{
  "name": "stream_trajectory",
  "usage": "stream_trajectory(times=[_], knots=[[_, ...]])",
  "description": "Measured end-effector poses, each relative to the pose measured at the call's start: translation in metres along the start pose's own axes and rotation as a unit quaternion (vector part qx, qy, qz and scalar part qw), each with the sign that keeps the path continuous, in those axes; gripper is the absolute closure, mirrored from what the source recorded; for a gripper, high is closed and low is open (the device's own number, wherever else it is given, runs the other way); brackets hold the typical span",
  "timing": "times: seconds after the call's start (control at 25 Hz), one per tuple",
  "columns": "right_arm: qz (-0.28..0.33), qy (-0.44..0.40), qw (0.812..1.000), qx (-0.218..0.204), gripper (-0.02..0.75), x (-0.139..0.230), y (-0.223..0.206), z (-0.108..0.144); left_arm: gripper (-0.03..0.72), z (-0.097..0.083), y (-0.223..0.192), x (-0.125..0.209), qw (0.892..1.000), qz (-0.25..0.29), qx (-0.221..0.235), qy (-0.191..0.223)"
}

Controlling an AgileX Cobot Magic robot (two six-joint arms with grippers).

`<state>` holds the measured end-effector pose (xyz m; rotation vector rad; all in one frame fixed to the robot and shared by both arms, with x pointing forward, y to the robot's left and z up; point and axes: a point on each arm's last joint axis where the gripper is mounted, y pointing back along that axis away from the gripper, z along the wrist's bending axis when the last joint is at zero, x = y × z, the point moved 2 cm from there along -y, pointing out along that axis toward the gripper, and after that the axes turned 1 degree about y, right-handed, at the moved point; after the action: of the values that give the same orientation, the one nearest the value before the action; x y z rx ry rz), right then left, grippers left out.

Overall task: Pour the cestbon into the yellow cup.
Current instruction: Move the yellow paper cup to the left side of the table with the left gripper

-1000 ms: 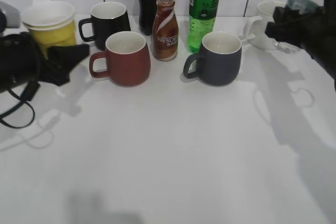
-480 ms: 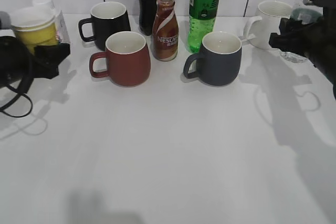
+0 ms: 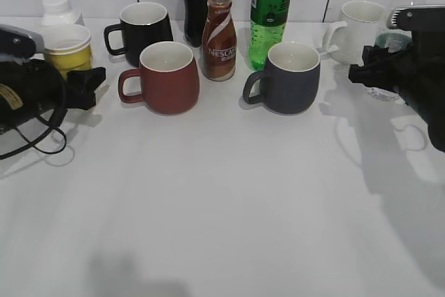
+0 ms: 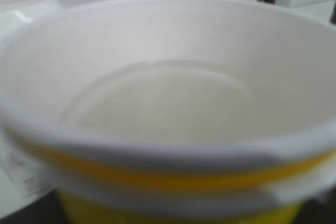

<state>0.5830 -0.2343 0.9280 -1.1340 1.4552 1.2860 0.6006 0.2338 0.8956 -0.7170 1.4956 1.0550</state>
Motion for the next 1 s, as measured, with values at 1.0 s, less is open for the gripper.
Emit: stream_trajectory(times=[1.0], knots=[[-0.015, 0.001, 1.0, 0.005, 0.276, -0.003, 0.0, -0.001, 0.163, 0.004, -0.026, 0.03, 1.0, 0.003, 0.01, -0.009]])
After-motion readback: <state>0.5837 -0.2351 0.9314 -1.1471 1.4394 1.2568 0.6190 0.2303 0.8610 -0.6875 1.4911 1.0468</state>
